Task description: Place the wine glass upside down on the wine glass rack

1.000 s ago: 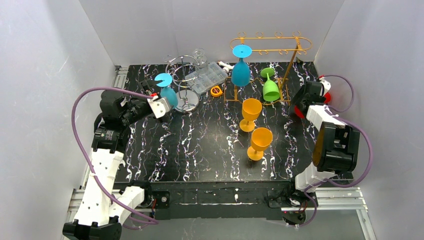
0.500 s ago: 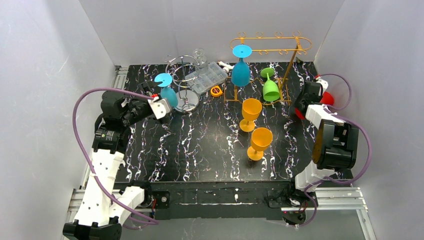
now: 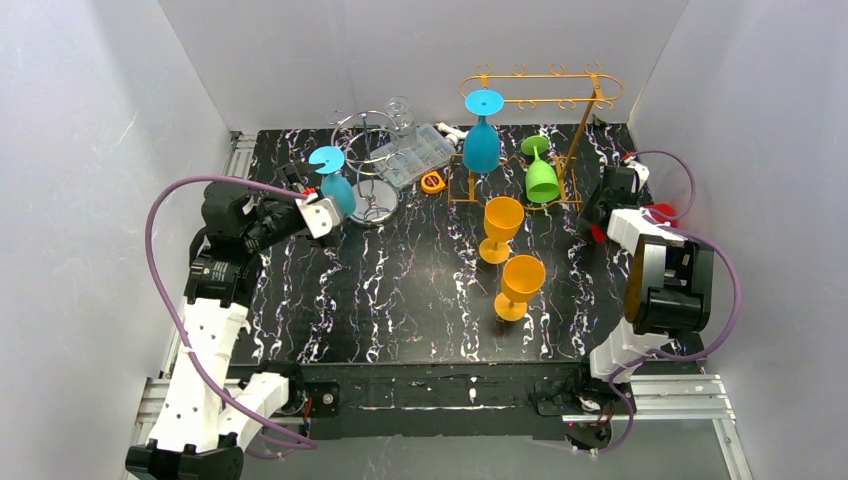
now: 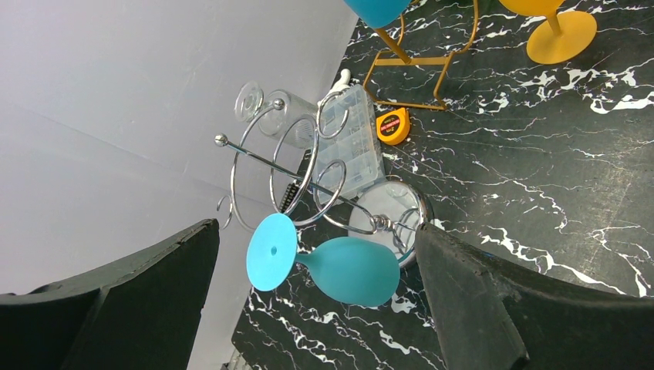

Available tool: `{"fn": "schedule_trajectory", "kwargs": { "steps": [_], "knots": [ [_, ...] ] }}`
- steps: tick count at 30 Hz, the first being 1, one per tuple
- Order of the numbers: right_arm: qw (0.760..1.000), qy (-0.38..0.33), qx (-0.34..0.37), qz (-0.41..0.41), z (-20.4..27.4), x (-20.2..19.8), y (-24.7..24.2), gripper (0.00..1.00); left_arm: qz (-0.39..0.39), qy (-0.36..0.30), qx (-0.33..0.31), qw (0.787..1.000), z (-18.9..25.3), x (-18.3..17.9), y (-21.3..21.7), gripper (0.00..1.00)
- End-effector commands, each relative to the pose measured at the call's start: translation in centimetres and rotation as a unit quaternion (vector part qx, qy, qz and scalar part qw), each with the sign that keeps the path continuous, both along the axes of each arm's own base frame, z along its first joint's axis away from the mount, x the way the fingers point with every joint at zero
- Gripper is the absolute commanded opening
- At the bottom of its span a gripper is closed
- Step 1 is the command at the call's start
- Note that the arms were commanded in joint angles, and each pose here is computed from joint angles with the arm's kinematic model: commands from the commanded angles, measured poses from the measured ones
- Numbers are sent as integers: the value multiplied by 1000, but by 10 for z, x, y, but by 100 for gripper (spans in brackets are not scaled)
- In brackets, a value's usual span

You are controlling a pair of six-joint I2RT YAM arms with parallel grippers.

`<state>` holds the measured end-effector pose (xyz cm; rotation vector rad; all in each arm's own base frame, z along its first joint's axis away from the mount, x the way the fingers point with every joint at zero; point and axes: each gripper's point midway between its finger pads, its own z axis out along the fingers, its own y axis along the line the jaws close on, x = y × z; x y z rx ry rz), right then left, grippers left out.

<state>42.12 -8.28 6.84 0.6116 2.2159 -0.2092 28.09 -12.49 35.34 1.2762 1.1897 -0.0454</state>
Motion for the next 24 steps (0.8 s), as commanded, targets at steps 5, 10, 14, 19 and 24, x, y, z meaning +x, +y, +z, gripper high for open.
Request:
{"fn": "schedule_trajectory", "kwargs": {
  "steps": [5,10,14,19,24],
  "knots": [
    [1000,7,-11,-1,15,-8,2,40,-9,-10,-6,1000,8,-7,-3,98],
    [999,31,-13,-1,15,-14,4,21,-11,-9,-8,1000,8,-8,-3,98],
    [1000,24,-5,7,31,-9,13,1,-14,-6,-14,1000,9,-10,-5,98],
    [999,-40,10,29,98,0,43,1,-20,-14,-28,999,18,-16,-7,98],
    [978,-175,93,60,205,-17,76,1,-6,-2,-87,996,41,-21,-8,98]
  ]
}}
